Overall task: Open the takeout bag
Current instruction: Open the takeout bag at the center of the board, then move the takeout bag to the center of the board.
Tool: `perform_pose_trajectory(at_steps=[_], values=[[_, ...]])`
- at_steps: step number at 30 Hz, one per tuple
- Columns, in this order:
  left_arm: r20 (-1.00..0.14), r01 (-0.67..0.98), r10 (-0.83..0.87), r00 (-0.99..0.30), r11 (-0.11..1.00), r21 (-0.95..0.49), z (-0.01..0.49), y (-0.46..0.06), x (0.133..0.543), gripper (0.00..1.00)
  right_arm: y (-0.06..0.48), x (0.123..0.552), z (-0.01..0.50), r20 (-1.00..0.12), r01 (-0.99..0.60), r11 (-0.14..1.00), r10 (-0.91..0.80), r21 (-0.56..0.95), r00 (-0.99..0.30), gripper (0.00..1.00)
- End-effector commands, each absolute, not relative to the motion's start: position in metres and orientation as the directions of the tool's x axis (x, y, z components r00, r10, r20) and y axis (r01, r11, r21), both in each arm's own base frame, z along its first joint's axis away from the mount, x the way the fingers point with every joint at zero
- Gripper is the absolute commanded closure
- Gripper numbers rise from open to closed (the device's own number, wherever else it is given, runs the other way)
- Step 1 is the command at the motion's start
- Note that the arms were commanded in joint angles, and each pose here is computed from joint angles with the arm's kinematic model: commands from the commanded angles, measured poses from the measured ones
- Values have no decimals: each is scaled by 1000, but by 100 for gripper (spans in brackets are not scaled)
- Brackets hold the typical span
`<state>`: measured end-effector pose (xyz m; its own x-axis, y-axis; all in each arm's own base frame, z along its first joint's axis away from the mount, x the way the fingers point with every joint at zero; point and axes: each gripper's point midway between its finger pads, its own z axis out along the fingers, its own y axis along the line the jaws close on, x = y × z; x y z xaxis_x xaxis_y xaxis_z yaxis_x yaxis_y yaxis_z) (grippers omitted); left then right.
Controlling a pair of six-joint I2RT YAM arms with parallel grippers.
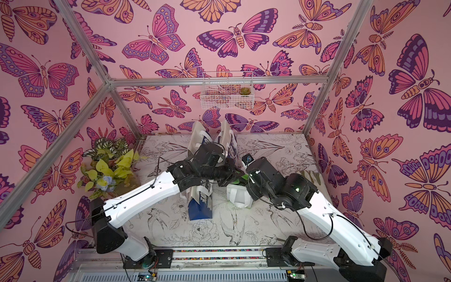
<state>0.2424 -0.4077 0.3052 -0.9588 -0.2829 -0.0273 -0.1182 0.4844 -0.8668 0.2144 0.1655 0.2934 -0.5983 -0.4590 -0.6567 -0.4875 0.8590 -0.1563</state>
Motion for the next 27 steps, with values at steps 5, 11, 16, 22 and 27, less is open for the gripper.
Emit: perform_pose_trajectory(at_steps=[5, 11, 16, 22, 27], values=[[-61, -67, -257, -964, 461, -885, 324, -411, 241, 100, 162, 223, 294, -625, -487, 840, -517, -239, -585, 55], [-67, -68, -257, -964, 481, -874, 319, -409, 242, 100, 160, 233, 305, -641, -438, 858, -499, -269, -583, 77], [-100, -46, -251, -963, 519, -854, 315, -406, 247, 100, 159, 229, 314, -645, -429, 870, -474, -241, -599, 100], [-301, 140, -151, -942, 638, -757, 336, -378, 250, 61, 149, 222, 307, -555, -393, 913, -386, -112, -737, 100], [-415, 322, 29, -909, 682, -657, 354, -353, 213, 57, 142, 221, 311, -517, -338, 938, -254, 75, -817, 100]])
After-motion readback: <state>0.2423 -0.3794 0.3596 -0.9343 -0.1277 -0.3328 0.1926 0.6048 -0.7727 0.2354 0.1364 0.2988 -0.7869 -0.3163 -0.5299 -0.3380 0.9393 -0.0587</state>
